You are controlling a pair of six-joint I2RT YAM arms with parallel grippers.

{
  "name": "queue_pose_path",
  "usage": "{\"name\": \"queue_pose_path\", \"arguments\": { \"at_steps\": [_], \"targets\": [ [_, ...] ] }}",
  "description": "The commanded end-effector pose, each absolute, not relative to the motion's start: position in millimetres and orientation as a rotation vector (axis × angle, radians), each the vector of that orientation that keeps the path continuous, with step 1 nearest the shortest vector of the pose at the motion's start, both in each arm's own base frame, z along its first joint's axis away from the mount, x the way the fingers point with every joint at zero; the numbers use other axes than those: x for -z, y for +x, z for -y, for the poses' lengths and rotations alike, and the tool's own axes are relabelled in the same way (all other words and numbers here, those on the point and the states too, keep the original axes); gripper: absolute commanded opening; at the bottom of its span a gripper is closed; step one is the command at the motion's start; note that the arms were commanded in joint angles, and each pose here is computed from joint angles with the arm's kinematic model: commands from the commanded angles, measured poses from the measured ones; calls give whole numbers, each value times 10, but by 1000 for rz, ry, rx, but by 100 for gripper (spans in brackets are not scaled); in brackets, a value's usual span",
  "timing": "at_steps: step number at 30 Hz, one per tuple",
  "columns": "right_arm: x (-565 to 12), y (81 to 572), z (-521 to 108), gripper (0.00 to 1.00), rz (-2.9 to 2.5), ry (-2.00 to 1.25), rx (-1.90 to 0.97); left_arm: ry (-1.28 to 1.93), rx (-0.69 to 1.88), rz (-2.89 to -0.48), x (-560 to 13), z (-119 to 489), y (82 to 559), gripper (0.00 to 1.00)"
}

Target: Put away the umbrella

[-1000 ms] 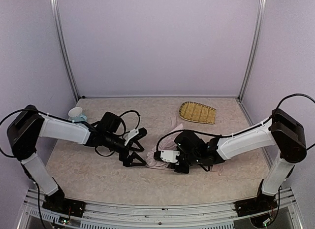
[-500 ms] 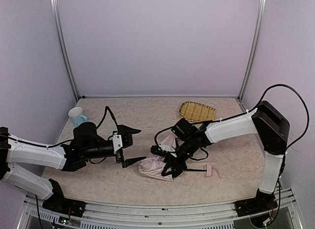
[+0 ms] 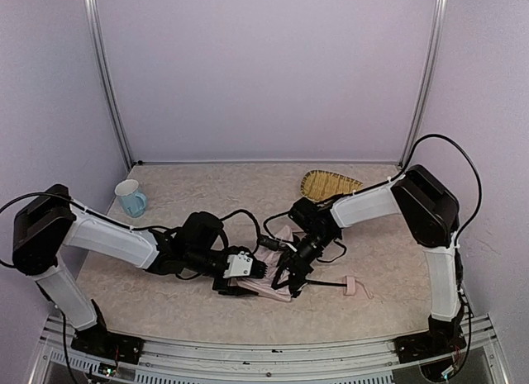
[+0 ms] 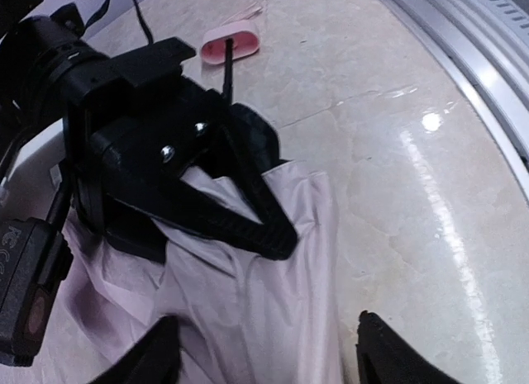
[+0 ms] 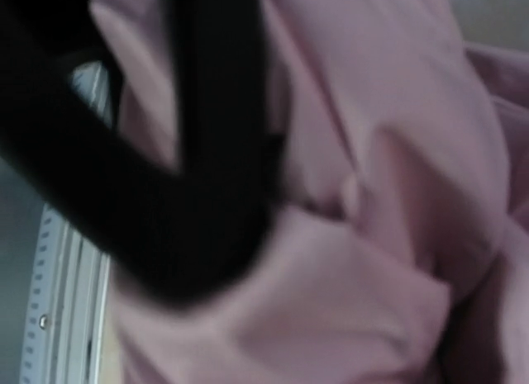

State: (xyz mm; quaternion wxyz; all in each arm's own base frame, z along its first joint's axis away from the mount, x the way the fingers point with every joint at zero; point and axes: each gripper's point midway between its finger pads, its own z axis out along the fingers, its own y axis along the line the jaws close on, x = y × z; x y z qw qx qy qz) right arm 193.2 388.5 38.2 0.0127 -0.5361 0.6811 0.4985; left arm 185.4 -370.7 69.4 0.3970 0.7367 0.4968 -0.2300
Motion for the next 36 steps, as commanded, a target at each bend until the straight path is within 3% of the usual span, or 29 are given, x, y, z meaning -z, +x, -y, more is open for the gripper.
{"name": "queue_pose_path", "arguments": {
  "at_steps": [1, 3, 7, 10, 13, 17, 24, 26, 31, 36],
  "targets": [
    [11, 1836, -3680, 17, -2364, -1666, -1469, 1924, 516, -1417, -352, 3734, 2002, 50],
    [-24, 1852, -3707, 17, -2342, -1655, -1479, 1935, 487, -1507, -197, 3718, 2075, 48],
    [-110, 1942, -3756, 19, -2294, -1633, -1466, 1999, 527, -1563, 22, 3653, 1973, 57],
    [-204, 2061, -3781, 30, -2258, -1600, -1428, 1991, 552, -1671, 143, 3614, 1979, 57],
    [-381, 2183, -3806, 44, -2197, -1556, -1375, 1959, 639, -1826, 226, 3589, 2034, 45],
    [-613, 2378, -3769, 55, -2109, -1493, -1208, 1921, 751, -1933, 268, 3596, 2057, 30],
    [-1024, 2586, -3493, 62, -1986, -1376, -862, 1892, 889, -2034, 240, 3596, 2042, 20],
    [-1199, 2663, -3395, 63, -1903, -1335, -643, 1871, 948, -2067, 219, 3606, 2036, 19],
    [-1403, 2313, -3396, 71, -1554, -1419, -289, 1835, 1105, -2181, 205, 3614, 2005, 20],
    [-1185, 2160, -3509, 80, -1491, -1556, -174, 1802, 1279, -2325, 298, 3610, 1935, 13]
  ]
}}
